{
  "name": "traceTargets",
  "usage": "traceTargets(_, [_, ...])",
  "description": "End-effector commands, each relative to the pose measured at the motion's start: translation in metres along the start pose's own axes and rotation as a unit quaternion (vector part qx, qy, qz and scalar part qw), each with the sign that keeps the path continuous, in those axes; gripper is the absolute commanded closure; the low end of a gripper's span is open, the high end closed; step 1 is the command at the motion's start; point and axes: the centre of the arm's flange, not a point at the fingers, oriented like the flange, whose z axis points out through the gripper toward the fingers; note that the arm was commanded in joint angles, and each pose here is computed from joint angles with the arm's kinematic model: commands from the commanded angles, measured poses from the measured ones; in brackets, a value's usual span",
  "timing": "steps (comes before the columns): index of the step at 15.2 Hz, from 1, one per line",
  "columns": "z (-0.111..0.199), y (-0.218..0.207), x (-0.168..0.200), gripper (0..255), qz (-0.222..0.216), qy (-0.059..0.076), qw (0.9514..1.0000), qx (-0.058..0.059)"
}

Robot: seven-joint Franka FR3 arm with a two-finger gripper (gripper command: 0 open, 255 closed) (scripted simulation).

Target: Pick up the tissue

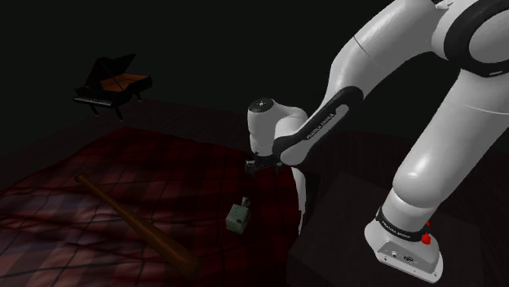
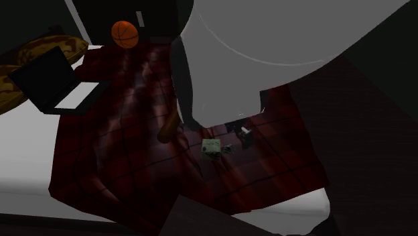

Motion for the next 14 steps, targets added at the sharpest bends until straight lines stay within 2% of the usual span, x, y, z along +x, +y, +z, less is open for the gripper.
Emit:
traceTargets(1, [0.023,-0.017,-0.001,0,0.024,0.0,0.9997,-0.001])
traceTargets(6, [0.077,-0.056,0.004,0,0.076,-0.001,0.9971,-0.007])
traceTargets(12, [0.143,-0.1,0.015,0,0.138,-0.001,0.9904,-0.014])
traceTargets(14, [0.153,-0.101,0.013,0,0.138,-0.001,0.9904,-0.014])
